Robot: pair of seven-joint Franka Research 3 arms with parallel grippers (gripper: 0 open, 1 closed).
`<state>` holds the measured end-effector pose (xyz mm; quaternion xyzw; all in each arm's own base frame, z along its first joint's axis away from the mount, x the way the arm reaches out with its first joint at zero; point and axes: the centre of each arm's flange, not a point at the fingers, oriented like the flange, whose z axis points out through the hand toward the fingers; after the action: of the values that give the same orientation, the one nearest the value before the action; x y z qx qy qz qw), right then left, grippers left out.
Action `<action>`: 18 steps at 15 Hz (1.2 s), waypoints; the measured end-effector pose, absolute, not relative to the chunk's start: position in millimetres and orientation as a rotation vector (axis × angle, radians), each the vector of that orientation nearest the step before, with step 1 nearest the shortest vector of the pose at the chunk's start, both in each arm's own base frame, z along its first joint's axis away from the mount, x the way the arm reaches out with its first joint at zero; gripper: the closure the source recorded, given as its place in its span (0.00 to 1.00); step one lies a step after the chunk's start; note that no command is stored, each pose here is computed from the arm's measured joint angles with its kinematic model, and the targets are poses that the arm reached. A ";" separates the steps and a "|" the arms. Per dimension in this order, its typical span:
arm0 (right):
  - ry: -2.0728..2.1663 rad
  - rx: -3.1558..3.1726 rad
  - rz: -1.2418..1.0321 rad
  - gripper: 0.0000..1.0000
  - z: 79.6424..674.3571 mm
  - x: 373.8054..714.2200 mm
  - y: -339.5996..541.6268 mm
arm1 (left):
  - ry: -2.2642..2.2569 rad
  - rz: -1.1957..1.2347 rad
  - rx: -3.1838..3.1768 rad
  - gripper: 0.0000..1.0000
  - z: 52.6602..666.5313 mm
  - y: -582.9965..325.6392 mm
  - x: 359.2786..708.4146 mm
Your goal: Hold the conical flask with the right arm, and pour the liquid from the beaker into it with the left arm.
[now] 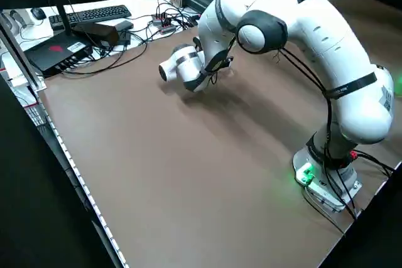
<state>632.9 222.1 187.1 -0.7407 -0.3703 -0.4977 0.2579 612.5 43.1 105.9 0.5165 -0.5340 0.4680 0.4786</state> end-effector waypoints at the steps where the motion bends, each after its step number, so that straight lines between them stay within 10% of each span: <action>1: -1.032 -1.987 -1.361 0.61 184.2 634.8 209.2 | -1.295 1.140 1.263 0.02 101.2 43.9 610.7; 18: -1.405 -1.616 -1.127 0.61 207.6 616.6 -139.4 | -1.289 1.141 1.283 0.00 79.8 55.8 603.7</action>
<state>616.6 -139.4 207.6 -0.6247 -0.5432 -0.4356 0.3533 603.7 55.8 79.8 0.5252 -0.5276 0.4670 0.4771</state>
